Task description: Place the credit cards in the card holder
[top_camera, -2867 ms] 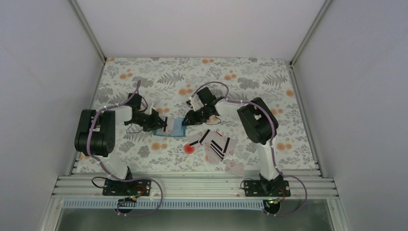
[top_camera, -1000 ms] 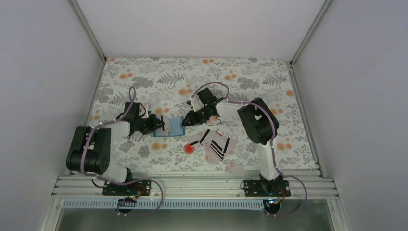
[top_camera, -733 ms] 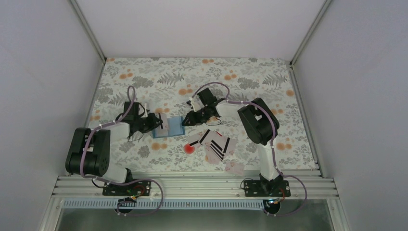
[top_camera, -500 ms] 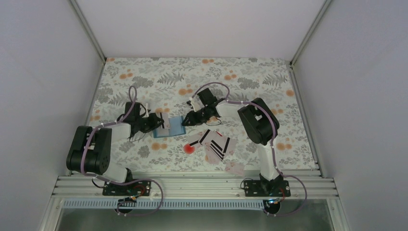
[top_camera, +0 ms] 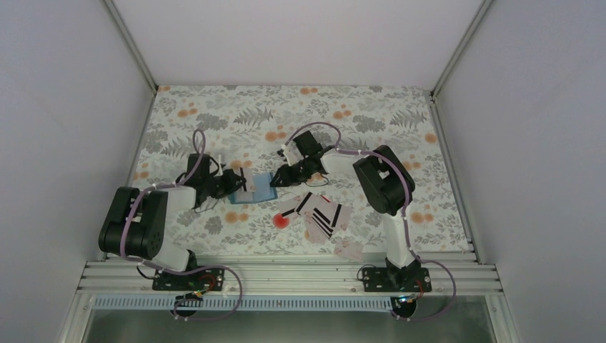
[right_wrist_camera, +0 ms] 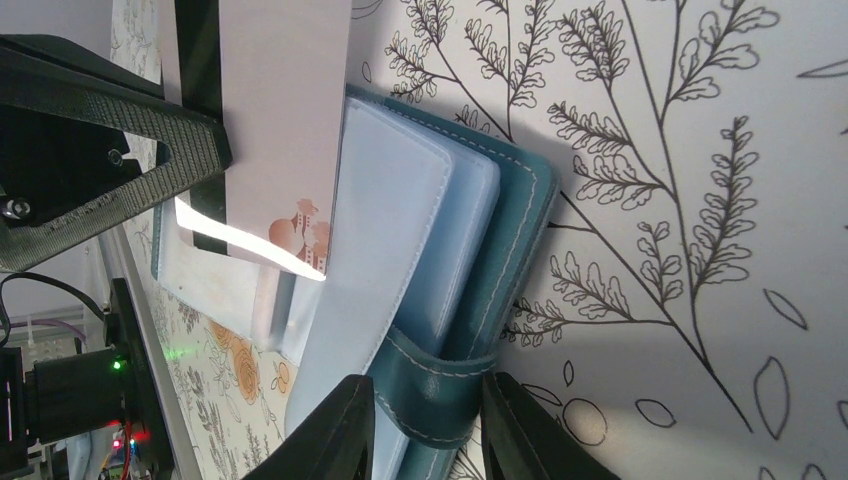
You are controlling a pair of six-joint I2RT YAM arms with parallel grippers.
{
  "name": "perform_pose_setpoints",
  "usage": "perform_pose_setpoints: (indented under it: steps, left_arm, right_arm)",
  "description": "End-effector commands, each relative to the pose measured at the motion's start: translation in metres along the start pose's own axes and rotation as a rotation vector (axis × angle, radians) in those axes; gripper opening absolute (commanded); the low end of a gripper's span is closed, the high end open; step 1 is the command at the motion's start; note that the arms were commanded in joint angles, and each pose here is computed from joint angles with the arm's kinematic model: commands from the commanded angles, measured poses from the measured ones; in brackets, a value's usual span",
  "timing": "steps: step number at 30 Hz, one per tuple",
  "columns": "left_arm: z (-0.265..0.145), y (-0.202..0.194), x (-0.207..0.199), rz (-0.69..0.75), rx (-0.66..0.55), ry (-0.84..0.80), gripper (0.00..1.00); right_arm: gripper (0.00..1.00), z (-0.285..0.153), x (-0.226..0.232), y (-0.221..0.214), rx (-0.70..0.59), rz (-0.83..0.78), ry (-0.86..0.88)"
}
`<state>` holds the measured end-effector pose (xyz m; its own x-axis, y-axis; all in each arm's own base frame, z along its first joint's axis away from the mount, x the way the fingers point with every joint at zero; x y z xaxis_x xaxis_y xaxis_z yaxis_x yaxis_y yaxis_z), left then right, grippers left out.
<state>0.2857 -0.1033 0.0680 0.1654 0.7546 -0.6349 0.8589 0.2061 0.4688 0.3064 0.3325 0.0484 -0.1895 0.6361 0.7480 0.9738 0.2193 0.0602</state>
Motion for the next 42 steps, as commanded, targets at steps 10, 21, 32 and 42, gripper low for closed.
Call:
perform_pose_setpoints:
  steps: [10,21,32,42]
  left_arm:
    - [0.002,-0.024,-0.001,-0.120,0.029,-0.071,0.02]
    - [0.000,-0.025,-0.002,-0.099,0.043,-0.067,0.02]
    - [0.003,-0.039,-0.004,-0.217,0.098,-0.133,0.02]
    - [0.006,-0.043,0.003,-0.284,0.212,-0.042,0.02]
  right_arm:
    - [0.29,0.025,-0.085,-0.063,0.166,0.201,-0.317]
    - [0.29,0.025,-0.085,-0.064,0.167,0.192,-0.316]
    - [0.29,0.026,-0.086,-0.065,0.172,0.190,-0.315]
    - [0.29,0.026,-0.087,-0.064,0.172,0.191,-0.316]
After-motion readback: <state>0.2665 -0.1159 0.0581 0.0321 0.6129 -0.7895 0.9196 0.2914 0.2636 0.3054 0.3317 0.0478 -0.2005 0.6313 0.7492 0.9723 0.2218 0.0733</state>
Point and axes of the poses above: each gripper's point midway between its finger pads, its own z axis out along the fingers, its own x axis along the line the jaws close on, y = z × x, the point moved 5 cm from there along -z, back along the fingers, and after that the axes turned 14 degrees about z, right-handed, at the moved point
